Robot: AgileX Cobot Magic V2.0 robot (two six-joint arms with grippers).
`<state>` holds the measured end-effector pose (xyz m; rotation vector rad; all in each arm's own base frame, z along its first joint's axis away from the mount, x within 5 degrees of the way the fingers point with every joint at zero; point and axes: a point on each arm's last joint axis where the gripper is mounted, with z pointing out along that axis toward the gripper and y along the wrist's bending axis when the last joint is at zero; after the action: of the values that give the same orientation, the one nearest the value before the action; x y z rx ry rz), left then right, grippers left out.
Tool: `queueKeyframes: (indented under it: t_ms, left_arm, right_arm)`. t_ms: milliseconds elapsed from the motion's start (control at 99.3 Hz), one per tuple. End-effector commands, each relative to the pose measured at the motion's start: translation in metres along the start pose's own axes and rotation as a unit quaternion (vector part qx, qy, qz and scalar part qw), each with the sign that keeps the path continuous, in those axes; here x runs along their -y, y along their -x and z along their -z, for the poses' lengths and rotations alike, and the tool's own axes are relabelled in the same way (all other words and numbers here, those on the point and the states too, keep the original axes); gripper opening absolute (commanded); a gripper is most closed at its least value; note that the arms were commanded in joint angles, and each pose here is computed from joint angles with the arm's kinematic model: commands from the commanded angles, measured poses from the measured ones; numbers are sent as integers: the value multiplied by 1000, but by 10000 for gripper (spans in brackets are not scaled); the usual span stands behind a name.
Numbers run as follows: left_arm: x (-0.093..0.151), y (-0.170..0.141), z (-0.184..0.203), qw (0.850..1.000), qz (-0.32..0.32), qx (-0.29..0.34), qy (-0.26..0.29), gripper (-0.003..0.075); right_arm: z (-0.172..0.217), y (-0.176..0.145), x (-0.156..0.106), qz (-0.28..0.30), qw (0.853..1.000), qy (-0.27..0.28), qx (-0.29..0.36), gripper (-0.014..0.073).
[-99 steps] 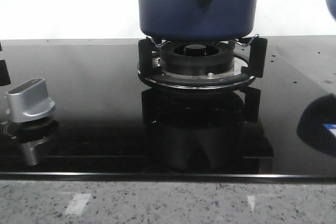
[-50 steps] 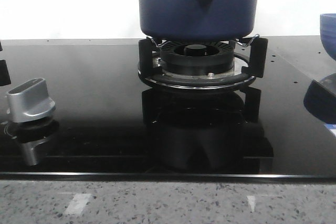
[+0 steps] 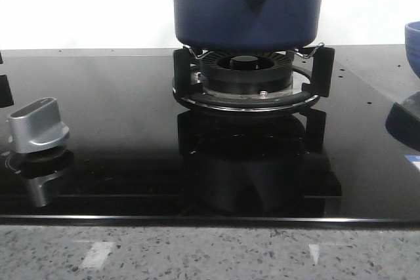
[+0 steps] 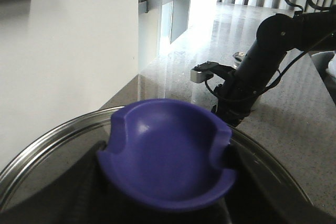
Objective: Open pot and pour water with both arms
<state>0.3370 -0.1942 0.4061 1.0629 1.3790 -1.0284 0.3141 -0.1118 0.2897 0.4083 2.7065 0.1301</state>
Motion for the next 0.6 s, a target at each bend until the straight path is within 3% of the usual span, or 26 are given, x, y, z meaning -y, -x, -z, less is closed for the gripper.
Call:
queueKeyframes:
  t_ms: [0, 101, 403, 594]
  left_arm:
    - [20, 40, 10, 998, -17, 68, -6, 300]
    - [19, 39, 9, 998, -17, 65, -6, 300]
    - [15, 26, -3, 998, -4, 53, -20, 300]
    - [15, 12, -20, 999, -9, 25, -18, 300]
  right_arm:
    - [22, 4, -2, 2, 999, -2, 38, 262]
    - [35, 8, -4, 7, 999, -1, 46, 335]
    - [116, 3, -22, 28, 990, 5, 141, 330]
    - [146, -9, -28, 36, 982, 2, 183, 330]
